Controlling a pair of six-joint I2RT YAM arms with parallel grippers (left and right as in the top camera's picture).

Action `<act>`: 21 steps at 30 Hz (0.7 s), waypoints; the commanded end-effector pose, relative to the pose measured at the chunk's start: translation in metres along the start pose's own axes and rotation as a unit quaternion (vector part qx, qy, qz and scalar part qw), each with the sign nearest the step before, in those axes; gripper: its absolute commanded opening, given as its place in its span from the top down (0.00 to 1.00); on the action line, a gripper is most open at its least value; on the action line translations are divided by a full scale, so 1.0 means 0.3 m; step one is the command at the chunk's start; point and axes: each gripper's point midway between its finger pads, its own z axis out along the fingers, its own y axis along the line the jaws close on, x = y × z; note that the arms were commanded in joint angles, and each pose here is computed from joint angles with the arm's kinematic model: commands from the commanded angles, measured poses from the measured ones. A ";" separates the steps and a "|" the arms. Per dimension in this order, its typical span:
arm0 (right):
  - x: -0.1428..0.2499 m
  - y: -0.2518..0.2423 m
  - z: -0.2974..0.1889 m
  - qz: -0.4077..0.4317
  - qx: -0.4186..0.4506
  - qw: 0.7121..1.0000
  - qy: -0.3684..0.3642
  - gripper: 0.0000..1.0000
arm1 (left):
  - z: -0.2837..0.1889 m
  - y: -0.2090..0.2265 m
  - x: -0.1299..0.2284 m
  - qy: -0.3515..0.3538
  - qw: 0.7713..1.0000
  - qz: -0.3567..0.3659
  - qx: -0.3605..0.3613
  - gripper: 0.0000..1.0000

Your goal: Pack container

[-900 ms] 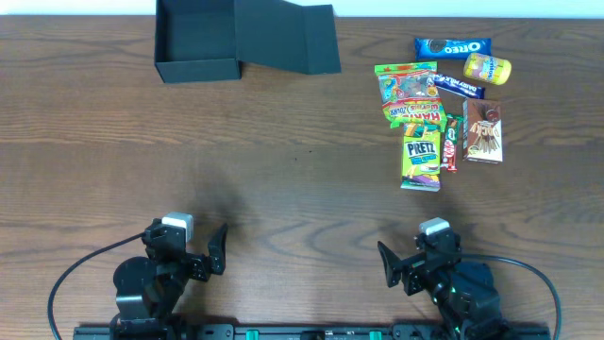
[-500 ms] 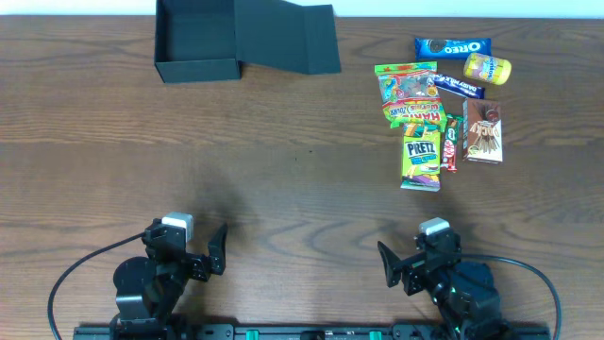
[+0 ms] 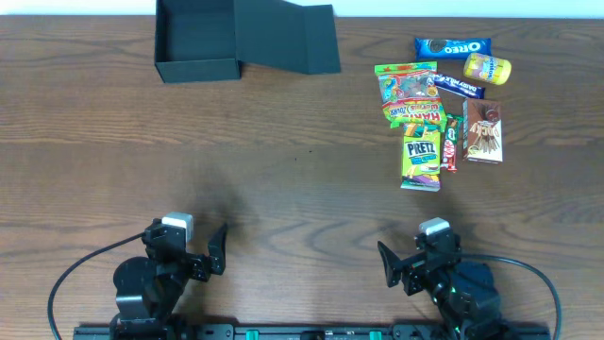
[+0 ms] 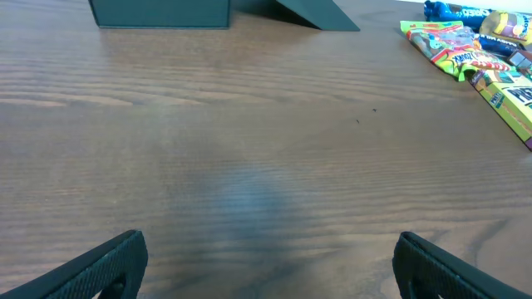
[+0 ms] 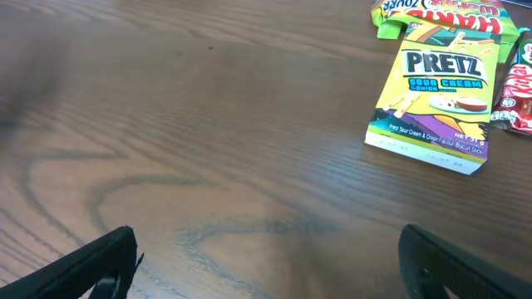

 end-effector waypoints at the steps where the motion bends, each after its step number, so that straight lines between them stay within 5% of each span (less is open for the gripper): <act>1: -0.001 -0.009 0.000 0.004 0.008 1.000 -0.004 0.01 | 0.008 0.000 0.016 0.003 1.000 -0.005 0.004 0.05; 21: -0.001 -0.009 0.000 0.004 0.008 1.000 -0.004 0.01 | 0.008 0.005 -0.018 -0.018 1.000 -0.001 -0.001 0.05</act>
